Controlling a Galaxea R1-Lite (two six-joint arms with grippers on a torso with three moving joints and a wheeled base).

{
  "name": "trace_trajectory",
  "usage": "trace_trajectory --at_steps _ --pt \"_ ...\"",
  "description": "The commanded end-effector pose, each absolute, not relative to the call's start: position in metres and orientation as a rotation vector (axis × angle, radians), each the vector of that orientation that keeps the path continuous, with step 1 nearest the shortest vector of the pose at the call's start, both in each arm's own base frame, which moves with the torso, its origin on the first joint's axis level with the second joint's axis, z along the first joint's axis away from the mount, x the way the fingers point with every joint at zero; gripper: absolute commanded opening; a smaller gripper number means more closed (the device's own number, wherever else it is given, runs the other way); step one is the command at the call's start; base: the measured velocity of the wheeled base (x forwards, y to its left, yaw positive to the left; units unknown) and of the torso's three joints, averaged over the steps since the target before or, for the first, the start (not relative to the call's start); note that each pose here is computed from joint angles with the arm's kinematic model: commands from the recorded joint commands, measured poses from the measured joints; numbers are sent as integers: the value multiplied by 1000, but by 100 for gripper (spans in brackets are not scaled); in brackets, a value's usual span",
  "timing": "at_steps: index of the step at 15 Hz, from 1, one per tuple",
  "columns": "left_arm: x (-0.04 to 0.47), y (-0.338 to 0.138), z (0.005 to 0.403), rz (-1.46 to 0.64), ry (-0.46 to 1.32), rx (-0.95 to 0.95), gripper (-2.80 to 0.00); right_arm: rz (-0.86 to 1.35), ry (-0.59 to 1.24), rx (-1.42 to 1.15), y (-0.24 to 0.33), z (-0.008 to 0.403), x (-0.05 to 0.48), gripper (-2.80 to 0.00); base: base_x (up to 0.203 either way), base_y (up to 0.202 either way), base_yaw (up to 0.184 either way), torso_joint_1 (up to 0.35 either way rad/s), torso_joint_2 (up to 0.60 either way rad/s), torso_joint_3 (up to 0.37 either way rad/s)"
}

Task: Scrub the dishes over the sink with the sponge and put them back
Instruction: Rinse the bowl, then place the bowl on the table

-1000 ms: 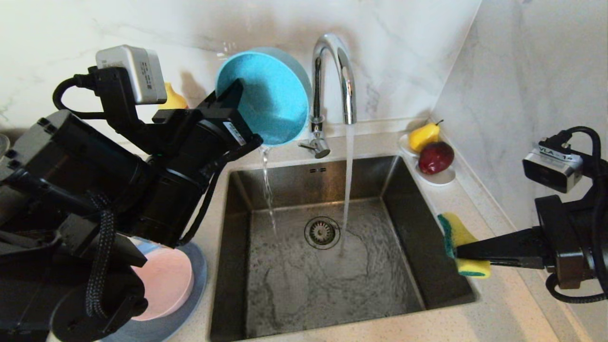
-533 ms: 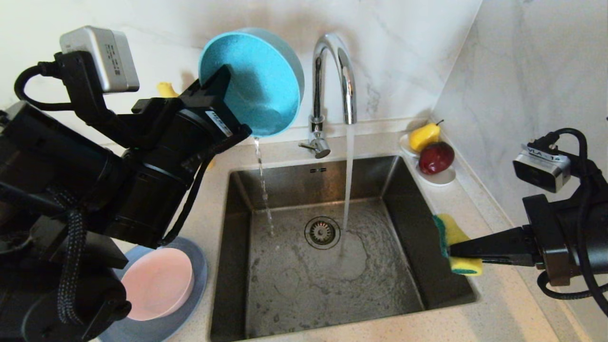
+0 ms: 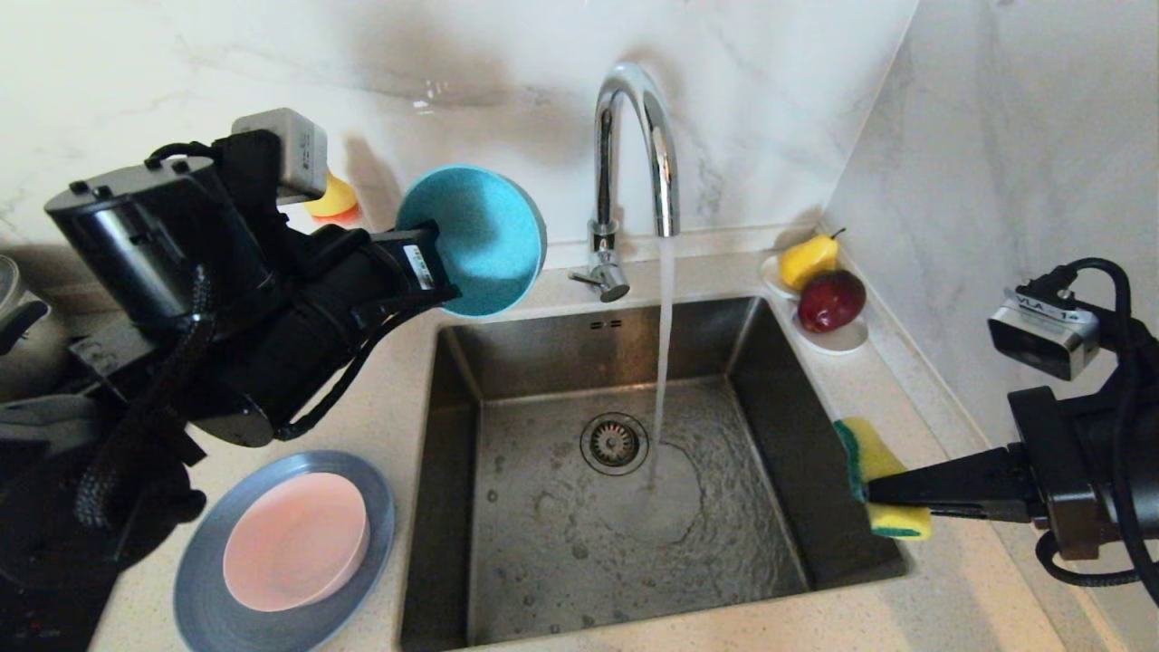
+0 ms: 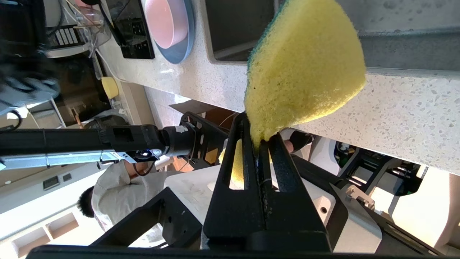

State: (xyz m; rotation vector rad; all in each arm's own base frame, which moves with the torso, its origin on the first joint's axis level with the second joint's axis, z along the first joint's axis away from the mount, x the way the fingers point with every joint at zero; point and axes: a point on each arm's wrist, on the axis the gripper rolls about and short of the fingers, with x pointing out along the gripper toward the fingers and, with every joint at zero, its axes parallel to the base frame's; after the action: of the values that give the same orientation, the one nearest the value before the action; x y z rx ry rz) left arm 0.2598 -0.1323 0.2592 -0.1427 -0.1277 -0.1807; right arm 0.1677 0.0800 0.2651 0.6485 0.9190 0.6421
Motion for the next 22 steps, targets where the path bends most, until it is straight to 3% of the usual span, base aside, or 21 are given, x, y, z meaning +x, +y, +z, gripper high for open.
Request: trace_trajectory --at_steps 1,6,12,15,22 --pt "258 -111 274 -75 154 -150 -280 640 909 656 77 267 164 -280 0 0 0 0 0 0" --pt "237 -38 342 260 334 -437 -280 635 911 657 74 265 159 -280 0 0 0 0 0 0" --pt "206 44 350 622 313 -648 -280 626 937 631 73 253 157 -280 0 0 0 0 0 0" --pt "210 89 334 743 346 -731 -280 630 944 620 74 251 160 -280 0 0 0 0 0 0" --pt "286 168 237 910 555 -896 -280 653 946 624 75 249 162 -280 0 0 0 0 0 0"
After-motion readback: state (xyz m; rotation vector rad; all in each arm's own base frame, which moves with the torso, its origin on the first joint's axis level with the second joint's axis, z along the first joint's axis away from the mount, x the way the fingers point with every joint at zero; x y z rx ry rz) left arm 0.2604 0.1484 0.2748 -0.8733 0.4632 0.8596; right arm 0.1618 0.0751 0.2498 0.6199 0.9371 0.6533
